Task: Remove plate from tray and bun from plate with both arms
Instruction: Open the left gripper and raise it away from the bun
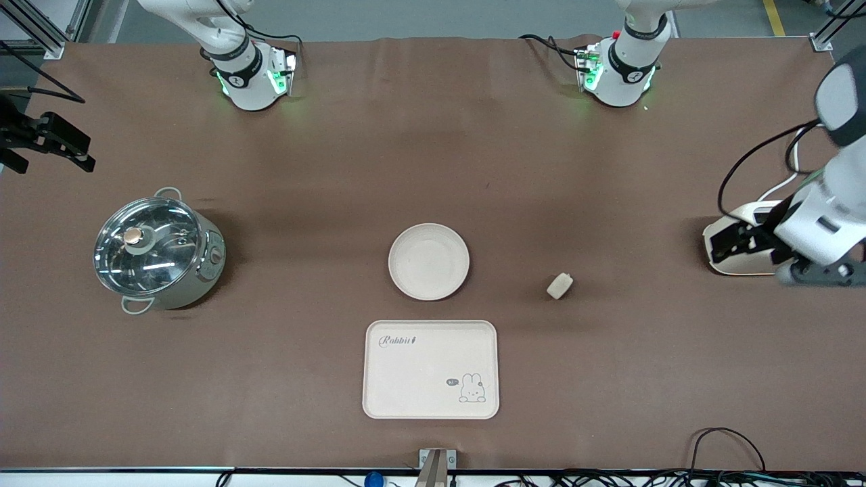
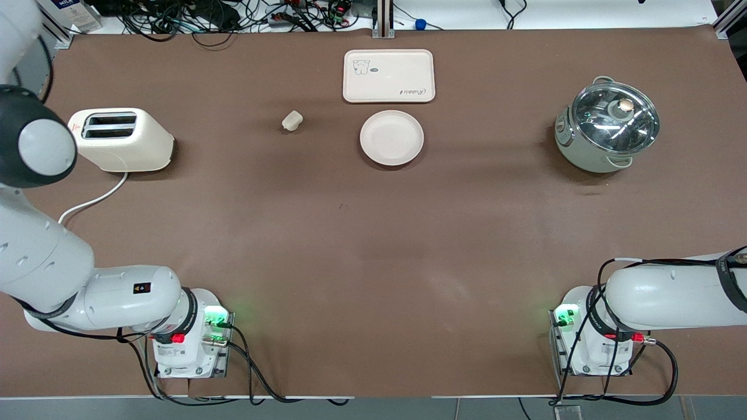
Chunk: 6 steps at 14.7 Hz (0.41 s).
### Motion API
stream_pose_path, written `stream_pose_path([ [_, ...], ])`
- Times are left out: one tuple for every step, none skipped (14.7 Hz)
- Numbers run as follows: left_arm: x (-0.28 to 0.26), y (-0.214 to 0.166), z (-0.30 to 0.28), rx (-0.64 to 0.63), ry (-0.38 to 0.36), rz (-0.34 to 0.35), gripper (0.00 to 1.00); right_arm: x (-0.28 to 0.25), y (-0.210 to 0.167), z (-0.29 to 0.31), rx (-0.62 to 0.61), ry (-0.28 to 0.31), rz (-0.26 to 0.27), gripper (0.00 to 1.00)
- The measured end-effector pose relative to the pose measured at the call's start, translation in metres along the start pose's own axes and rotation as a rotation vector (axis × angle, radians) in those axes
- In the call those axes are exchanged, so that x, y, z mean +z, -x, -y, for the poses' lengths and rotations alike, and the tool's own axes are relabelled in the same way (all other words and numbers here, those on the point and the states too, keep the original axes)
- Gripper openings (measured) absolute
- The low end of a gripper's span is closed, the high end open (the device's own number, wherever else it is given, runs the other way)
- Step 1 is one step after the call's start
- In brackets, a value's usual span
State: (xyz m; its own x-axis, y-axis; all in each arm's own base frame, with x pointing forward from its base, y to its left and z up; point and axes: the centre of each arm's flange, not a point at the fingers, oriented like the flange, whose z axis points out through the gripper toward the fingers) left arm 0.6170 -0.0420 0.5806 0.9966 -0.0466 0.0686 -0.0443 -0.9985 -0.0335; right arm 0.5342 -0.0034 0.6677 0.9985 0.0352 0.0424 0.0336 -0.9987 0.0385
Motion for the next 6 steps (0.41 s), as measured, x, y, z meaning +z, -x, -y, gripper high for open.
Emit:
stream_pose_path([
  [-0.019, 0.011, 0.003, 0.000, -0.010, -0.001, 1.00, 0.000, 0.000, 0.000, 0.000, 0.000, 0.000, 1.00],
  [-0.036, 0.021, 0.006, -0.001, -0.017, -0.009, 1.00, 0.000, 0.000, 0.000, 0.000, 0.000, 0.000, 1.00],
  [-0.050, 0.031, 0.007, 0.000, -0.021, -0.013, 1.00, 0.000, 0.000, 0.000, 0.000, 0.000, -0.001, 1.00],
  [-0.058, 0.038, 0.004, 0.005, -0.021, -0.014, 1.00, 0.000, 0.000, 0.000, 0.000, 0.000, -0.001, 1.00],
  [-0.063, 0.043, -0.002, 0.014, -0.017, -0.016, 1.00, 0.000, 0.000, 0.000, -0.001, 0.000, -0.001, 1.00],
  [-0.065, 0.044, -0.010, 0.025, -0.014, -0.019, 1.00, 0.000, 0.000, 0.001, -0.001, 0.000, -0.001, 1.00],
])
